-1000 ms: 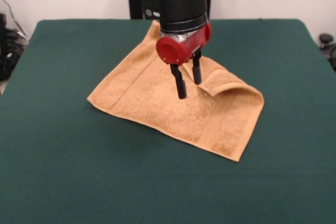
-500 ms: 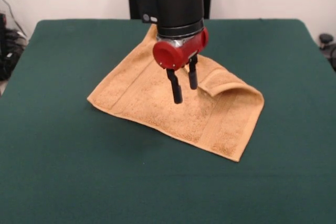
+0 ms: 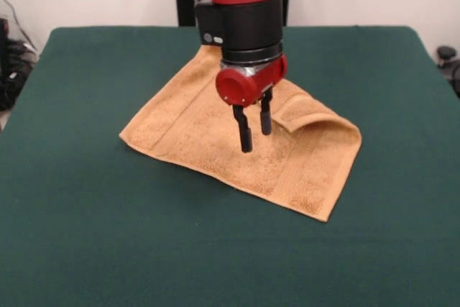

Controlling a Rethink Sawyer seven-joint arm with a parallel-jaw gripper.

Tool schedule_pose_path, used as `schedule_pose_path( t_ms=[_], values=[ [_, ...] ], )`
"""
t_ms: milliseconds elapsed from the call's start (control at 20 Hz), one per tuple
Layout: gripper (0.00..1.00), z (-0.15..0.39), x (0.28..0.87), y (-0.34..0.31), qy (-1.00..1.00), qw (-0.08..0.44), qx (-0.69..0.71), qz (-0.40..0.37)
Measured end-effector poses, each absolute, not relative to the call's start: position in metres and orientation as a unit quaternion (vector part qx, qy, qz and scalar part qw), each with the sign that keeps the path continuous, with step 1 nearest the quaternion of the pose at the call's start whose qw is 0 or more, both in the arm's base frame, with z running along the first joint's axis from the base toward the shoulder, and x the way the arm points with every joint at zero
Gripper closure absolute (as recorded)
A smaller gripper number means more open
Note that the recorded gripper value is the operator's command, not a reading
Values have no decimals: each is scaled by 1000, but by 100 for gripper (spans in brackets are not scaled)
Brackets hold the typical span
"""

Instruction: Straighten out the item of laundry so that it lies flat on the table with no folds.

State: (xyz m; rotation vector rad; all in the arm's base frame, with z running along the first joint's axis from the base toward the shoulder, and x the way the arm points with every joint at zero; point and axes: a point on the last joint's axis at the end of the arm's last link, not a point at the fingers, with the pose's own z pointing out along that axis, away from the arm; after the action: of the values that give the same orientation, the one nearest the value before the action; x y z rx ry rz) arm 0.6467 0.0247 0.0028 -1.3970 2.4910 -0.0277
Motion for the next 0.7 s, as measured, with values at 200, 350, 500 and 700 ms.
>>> schedule_pose_path(
  t_ms=[200, 350, 500, 700],
  values=[
    [0, -4, 640, 33, 857, 145, -494, -24],
    [0, -6, 636, 37, 856, 142, -497, -28],
    [0, -8, 629, 40, 856, 136, -497, -29],
    [0, -10, 622, 38, 860, 126, -493, -28]
  ],
)
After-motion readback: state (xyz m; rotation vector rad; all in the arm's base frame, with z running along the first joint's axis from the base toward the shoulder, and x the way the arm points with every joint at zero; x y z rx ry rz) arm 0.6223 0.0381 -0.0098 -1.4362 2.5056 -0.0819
